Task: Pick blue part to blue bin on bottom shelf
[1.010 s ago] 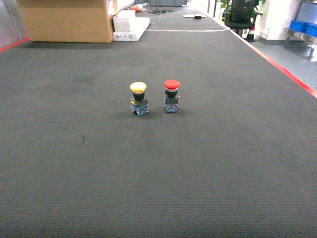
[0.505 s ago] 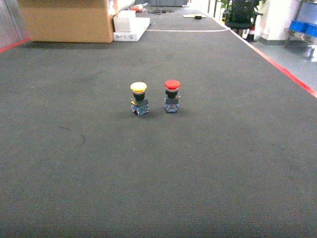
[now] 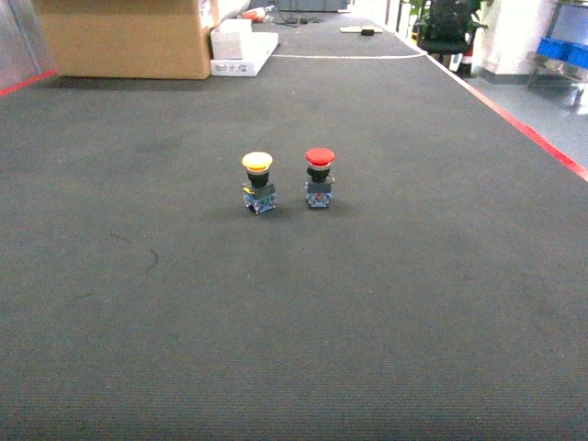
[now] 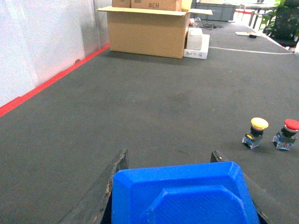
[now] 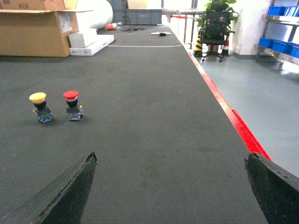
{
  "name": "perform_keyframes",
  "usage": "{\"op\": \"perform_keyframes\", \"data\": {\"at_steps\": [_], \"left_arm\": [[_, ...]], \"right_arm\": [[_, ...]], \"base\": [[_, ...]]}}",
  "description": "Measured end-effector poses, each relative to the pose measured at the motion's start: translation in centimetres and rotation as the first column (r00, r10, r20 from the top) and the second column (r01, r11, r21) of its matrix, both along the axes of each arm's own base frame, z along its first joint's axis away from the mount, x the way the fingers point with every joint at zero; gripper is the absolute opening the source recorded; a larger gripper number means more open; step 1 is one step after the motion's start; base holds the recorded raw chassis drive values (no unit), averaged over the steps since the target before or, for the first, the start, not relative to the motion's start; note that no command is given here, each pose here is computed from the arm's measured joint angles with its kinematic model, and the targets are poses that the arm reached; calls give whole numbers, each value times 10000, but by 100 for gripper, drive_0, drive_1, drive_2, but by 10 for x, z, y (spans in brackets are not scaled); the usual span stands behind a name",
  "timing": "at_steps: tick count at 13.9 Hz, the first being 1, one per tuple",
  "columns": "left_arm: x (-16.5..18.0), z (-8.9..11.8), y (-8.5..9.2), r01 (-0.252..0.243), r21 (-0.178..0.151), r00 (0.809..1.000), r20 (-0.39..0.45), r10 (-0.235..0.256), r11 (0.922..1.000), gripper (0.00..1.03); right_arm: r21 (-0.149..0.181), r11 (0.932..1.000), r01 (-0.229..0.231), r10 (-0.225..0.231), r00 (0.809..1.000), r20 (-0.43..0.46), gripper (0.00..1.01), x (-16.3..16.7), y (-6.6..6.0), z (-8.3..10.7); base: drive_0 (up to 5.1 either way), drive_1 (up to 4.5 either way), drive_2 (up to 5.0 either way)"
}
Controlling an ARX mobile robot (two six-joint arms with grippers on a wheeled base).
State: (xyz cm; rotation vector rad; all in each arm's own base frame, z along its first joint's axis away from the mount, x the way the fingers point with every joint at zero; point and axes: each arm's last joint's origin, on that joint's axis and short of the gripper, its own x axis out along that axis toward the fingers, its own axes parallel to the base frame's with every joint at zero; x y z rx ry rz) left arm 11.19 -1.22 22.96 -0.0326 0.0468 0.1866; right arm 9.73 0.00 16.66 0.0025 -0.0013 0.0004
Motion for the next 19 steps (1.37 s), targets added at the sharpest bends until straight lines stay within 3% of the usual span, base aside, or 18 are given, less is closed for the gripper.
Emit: {"op": "perform_keyframes", "data": {"at_steps": [14,19], "left_arm": [[0,0,0,2,40,10000,-4,-2,10000,44],[1,-1,0,2,51,10000,-53,-2,10000,44]], "right_arm": [[4,10000,0,0,10000,0,98,0,0,0],[4,10000,0,0,10000,-8,98,0,0,0]], "base": [[0,0,0],[2,-294,299]]}}
